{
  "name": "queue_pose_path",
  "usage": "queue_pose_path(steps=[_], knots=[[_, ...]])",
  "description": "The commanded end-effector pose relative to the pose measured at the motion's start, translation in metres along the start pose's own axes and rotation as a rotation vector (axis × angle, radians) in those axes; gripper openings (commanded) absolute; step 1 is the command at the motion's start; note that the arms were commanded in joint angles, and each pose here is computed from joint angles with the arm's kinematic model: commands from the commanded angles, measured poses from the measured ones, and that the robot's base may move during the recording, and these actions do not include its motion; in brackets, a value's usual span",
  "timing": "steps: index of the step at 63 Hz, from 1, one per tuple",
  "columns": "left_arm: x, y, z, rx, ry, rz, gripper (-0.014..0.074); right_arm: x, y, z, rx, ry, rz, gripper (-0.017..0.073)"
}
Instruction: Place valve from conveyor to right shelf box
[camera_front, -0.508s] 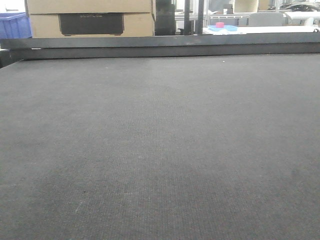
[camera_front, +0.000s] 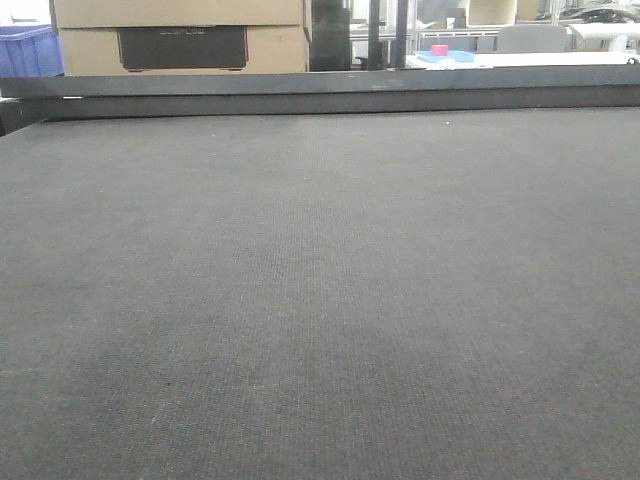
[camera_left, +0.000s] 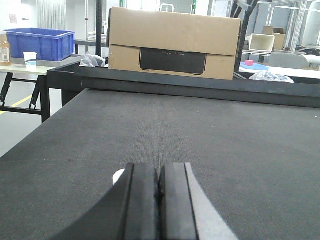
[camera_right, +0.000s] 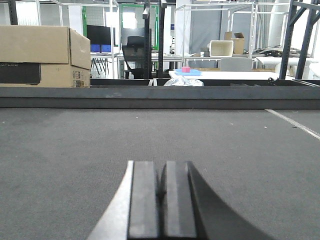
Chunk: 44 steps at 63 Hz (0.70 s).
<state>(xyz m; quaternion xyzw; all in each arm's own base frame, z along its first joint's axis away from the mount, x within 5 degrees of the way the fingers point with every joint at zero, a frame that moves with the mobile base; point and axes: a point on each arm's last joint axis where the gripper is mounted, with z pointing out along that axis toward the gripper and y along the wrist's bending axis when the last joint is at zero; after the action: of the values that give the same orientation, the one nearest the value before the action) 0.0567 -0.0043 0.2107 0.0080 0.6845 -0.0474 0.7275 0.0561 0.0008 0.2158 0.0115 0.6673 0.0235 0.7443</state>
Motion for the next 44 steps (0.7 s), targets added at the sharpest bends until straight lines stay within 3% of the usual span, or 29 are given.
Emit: queue_pose_path(steps=[1,16,20,24,29,38,44], knots=[[-0.003,0.000,-0.001,0.000,-0.024,-0.009,-0.0111,-0.002,0.000,0.000,0.003,-0.024,-0.009,-0.0163],[-0.003,0.000,-0.001,0.000,-0.024,-0.009,-0.0111,-0.003,0.000,0.000,0.003,-0.042,-0.009,-0.0163],[-0.003,0.000,-0.001,0.000,-0.024,0.013,-0.0111,-0.007,0.000,-0.001,0.004,-0.088,-0.009,-0.0163],[0.000,0.000,0.000,-0.003,0.005,0.010,-0.0111,-0.004,0.000,0.000,0.005,-0.052,0.027,-0.0163],[-0.021,-0.001,-0.004,-0.008,0.023,0.010,-0.0111,-0.023,0.001,-0.002,-0.004,-0.058,0.101,-0.0163],[-0.073,-0.002,-0.020,-0.019,0.030,0.013,-0.0111,-0.067,0.005,-0.011,-0.023,-0.078,0.065,-0.0163],[-0.107,-0.004,-0.025,-0.027,0.081,0.011,-0.0111,-0.087,0.007,-0.005,-0.029,0.010,0.060,-0.0163]])
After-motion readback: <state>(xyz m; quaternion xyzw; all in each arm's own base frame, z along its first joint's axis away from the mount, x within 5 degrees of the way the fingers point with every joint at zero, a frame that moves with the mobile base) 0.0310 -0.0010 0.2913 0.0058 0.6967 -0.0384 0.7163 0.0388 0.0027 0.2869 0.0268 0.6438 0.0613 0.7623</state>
